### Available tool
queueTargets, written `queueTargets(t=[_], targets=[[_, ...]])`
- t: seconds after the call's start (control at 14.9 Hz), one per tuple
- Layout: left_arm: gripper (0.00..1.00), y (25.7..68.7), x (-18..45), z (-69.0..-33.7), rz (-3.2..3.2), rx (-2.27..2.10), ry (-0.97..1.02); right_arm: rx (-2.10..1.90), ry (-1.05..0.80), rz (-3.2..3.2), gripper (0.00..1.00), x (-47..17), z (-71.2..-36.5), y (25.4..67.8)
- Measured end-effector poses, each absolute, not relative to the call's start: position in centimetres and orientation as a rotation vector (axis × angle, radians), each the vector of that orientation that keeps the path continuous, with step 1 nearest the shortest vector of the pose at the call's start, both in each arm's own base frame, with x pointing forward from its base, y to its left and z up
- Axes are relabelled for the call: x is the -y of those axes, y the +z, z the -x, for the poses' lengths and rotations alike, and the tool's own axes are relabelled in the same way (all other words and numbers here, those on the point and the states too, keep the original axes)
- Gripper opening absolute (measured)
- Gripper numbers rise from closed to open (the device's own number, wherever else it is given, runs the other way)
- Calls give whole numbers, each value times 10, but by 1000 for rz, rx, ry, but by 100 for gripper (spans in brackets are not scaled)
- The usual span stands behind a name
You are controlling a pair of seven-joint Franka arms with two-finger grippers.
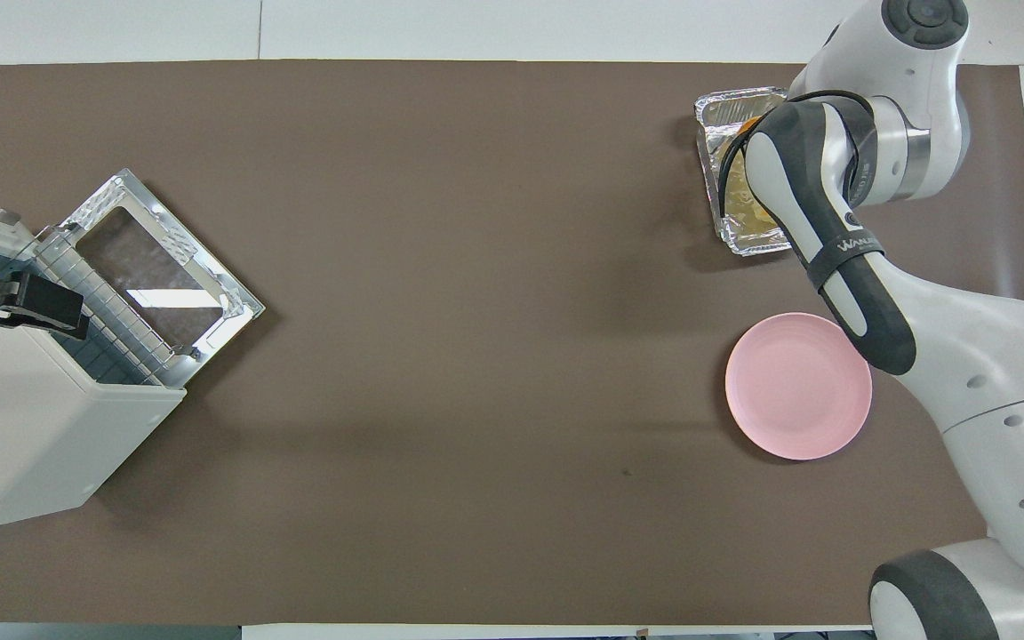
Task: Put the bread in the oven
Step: 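Lower the bread into the foil tray and open the right gripper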
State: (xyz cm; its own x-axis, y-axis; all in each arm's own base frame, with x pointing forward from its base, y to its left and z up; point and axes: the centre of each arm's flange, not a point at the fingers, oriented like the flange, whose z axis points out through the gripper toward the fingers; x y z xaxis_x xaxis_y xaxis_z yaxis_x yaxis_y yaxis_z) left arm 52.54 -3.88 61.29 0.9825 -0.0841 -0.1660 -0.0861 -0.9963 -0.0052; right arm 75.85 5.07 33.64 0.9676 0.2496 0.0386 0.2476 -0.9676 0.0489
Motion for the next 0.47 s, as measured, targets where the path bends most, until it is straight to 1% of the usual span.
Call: queueTargets(t=[0.27, 0.34, 0.47], targets=[[100, 613, 39, -525, 3116, -134, 260, -351, 132, -3092, 10, -53, -762, 340], [100, 613, 39, -525, 3116, -134, 260, -334, 132, -3095, 15, -53, -762, 340], [100, 613, 39, -525, 3116, -134, 260, -316, 133, -3098, 37, -53, -762, 340]])
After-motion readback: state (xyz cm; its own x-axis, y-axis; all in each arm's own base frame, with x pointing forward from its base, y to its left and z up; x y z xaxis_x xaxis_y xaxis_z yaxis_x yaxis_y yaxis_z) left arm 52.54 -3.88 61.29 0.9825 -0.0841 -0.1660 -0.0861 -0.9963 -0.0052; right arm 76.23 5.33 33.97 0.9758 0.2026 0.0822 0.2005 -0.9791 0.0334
